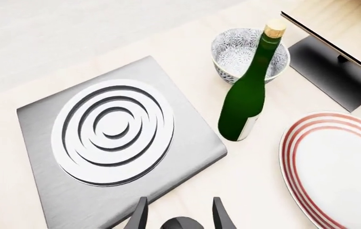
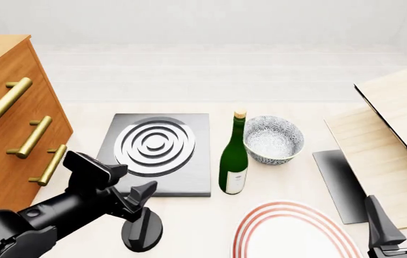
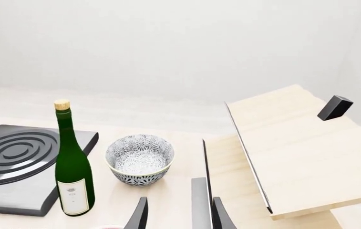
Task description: Turn on the stove.
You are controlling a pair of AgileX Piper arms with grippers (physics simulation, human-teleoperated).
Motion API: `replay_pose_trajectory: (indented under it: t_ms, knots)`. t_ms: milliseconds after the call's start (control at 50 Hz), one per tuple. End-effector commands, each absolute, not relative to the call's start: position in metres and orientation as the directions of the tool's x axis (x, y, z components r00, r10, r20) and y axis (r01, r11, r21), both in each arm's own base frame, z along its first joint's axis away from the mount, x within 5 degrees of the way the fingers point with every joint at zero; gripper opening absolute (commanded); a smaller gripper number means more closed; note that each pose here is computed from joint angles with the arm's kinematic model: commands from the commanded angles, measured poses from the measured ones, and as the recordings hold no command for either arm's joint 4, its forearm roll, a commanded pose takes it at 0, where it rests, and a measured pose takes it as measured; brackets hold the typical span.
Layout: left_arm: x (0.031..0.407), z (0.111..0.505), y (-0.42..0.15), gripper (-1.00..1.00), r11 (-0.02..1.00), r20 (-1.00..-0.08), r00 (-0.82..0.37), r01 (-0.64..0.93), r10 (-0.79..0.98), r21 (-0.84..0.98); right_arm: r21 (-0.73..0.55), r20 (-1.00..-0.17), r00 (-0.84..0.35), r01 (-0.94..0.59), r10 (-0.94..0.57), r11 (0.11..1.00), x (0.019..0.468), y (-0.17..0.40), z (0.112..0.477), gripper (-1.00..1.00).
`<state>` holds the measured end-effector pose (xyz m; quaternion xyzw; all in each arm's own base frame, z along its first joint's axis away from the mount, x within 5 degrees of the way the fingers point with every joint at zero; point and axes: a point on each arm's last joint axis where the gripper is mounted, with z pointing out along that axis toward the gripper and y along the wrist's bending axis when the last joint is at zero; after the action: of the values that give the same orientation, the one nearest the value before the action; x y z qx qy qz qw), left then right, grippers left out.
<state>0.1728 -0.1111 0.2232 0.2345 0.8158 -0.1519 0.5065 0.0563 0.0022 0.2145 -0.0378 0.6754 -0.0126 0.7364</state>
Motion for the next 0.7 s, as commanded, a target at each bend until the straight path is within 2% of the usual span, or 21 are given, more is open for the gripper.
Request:
replay_pose_trajectory:
  t_ms: [20,560,700]
  knots:
    - [0.188,0.185,-0.122,1.00,0.843,-0.850,-0.451,0.537,0.272,-0.015,-0.075,-0.994,0.078,-0.033,-0.072,0.997,0.057,0.002,0.214,1.00]
    - [0.199,0.145,-0.115,1.00,0.869,-0.801,-0.524,0.495,0.291,-0.008,-0.083,-0.995,0.061,-0.040,-0.080,0.996,0.059,0.003,0.212,1.00]
    - [0.202,0.144,-0.111,1.00,0.877,-0.798,-0.529,0.481,0.288,-0.003,-0.083,-0.995,0.059,-0.042,-0.081,0.996,0.060,0.003,0.212,1.00]
